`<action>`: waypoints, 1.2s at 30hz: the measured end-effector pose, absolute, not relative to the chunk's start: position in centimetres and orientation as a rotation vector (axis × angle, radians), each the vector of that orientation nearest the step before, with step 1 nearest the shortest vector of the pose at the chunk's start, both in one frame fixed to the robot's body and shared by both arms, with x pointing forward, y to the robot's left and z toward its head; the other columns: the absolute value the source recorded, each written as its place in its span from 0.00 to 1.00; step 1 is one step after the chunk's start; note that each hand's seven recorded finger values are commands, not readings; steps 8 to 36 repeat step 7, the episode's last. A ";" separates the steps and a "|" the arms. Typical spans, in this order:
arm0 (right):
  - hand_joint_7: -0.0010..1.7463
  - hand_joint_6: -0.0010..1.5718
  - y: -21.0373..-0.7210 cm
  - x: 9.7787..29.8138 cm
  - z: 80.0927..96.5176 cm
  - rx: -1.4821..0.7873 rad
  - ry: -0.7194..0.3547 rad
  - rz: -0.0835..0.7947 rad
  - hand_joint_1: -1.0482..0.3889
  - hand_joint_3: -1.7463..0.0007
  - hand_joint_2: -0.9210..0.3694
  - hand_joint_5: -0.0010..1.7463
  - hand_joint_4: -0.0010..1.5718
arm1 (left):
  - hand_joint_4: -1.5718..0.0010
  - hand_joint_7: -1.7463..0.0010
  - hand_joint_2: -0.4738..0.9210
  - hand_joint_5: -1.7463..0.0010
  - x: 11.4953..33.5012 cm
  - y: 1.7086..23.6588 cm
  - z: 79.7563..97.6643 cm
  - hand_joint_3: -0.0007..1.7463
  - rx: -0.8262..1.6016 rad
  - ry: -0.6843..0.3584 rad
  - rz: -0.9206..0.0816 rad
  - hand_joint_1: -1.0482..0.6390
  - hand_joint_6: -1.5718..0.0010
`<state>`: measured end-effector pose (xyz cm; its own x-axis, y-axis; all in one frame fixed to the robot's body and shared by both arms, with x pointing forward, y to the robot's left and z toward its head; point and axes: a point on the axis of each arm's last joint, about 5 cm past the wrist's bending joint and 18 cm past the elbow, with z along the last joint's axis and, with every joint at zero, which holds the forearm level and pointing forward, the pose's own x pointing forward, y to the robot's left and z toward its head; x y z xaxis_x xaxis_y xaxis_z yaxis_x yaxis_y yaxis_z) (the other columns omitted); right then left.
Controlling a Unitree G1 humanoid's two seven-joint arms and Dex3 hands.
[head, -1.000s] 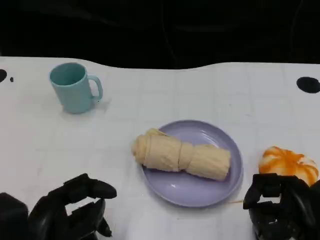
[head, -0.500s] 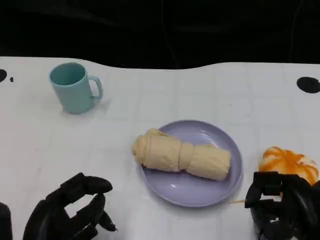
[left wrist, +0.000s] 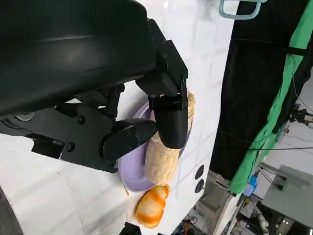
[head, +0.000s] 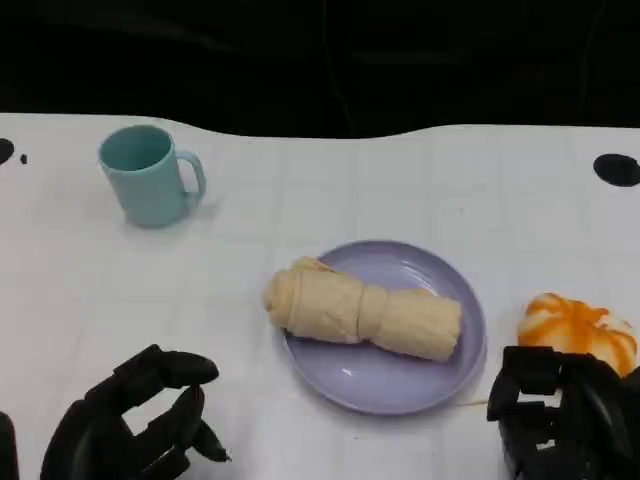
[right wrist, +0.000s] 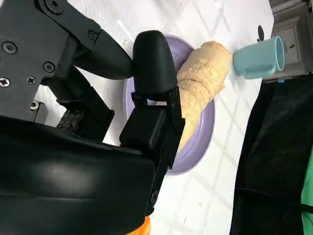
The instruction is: Grasp the towel on the left side of the plate with the left hand and place it into the plate.
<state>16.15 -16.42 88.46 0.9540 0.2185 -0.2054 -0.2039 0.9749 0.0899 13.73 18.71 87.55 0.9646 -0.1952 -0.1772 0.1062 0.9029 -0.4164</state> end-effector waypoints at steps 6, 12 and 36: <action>0.87 0.67 -16.4 16.1 88.8 0.069 0.208 0.220 0.51 0.00 0.57 0.98 0.72 | 0.51 0.25 0.85 0.07 13.8 18.7 87.6 0.48 -0.416 0.218 -0.160 0.50 0.49; 0.87 0.67 -16.4 16.1 88.9 0.069 0.205 0.221 0.52 0.00 0.56 0.99 0.71 | 0.51 0.25 0.85 0.07 13.8 18.7 87.6 0.48 -0.416 0.217 -0.160 0.50 0.49; 0.87 0.67 -16.4 16.1 88.9 0.069 0.205 0.221 0.52 0.00 0.56 0.99 0.71 | 0.51 0.25 0.85 0.07 13.8 18.7 87.6 0.48 -0.416 0.217 -0.160 0.50 0.49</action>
